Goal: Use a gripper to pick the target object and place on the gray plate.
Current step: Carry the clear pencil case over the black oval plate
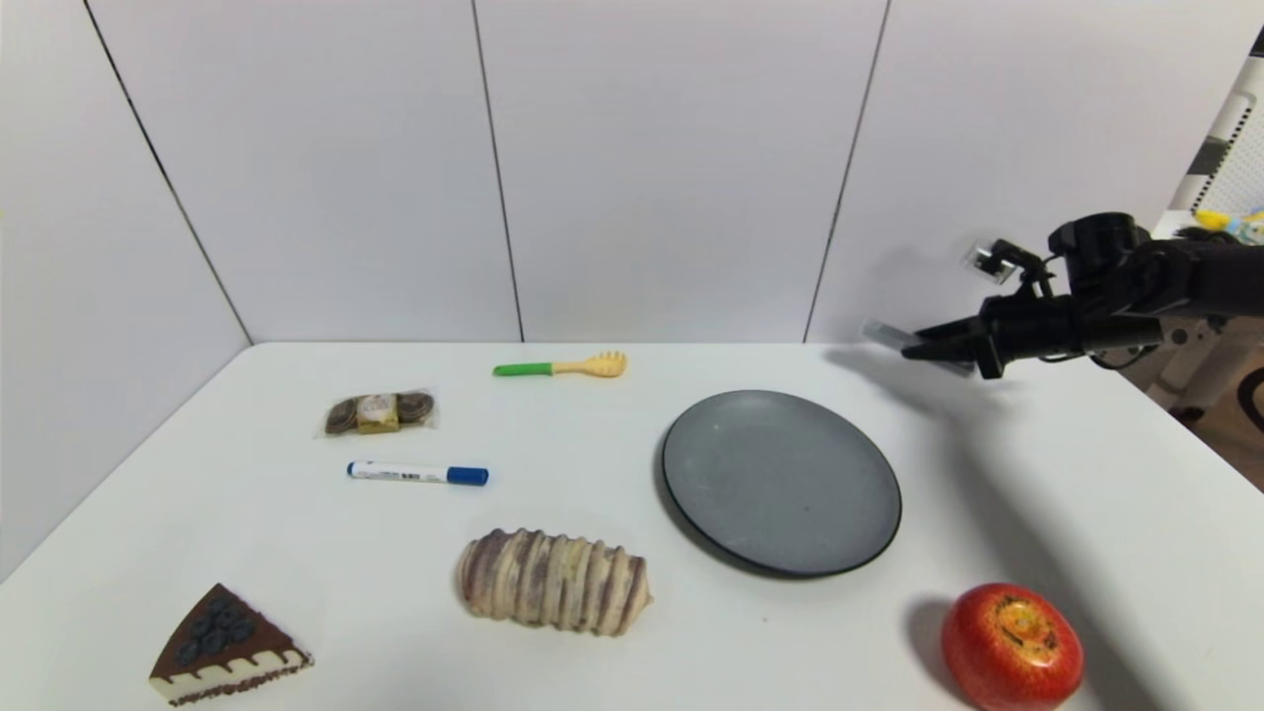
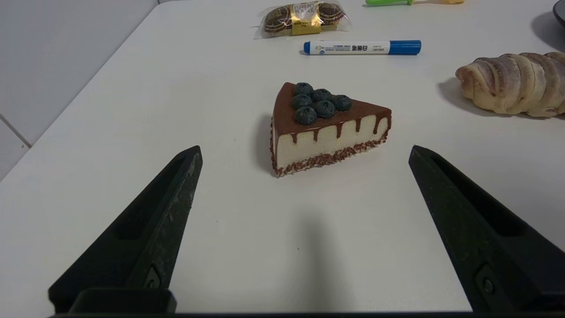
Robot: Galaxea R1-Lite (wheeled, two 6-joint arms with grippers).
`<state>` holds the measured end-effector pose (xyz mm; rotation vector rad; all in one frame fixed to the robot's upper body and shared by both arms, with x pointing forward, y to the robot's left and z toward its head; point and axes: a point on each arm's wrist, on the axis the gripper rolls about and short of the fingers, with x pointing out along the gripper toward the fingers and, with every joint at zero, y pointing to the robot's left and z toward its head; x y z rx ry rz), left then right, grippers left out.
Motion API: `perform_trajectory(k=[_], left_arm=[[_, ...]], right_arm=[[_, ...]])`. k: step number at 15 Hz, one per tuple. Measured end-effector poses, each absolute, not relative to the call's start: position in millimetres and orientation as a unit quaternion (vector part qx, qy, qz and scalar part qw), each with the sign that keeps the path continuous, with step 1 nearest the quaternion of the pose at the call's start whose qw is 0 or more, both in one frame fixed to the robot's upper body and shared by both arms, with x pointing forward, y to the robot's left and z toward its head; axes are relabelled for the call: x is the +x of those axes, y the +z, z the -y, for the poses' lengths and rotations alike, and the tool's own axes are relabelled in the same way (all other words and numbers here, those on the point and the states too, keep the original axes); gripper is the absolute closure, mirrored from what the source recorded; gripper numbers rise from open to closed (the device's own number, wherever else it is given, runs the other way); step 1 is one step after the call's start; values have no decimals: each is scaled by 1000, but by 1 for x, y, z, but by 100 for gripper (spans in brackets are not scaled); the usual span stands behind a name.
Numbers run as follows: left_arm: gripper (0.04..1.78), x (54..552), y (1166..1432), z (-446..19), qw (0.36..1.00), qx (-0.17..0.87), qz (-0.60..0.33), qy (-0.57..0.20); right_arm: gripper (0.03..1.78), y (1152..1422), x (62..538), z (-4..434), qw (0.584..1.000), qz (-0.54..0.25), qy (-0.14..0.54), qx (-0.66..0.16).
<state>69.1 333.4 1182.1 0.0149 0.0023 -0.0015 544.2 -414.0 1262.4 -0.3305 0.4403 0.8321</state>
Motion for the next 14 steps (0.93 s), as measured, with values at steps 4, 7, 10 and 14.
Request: perform_trajectory(k=[4,7,10,14], left_arm=[[13,69,1182,-333,1000,7,-1,-1],[13,69,1182,-333,1000,7,-1,-1],[13,69,1182,-333,1000,7,-1,-1],[13,69,1182,-333,1000,7,-1,-1]], right_arm=[[124,1297,526,401,875,-184,416,-167],[124,1302,509,373,856,-175,457,-164],[124,1295,489,334,830,-170,504,-169],[124,1279,463,294,803,-156,546,-181]])
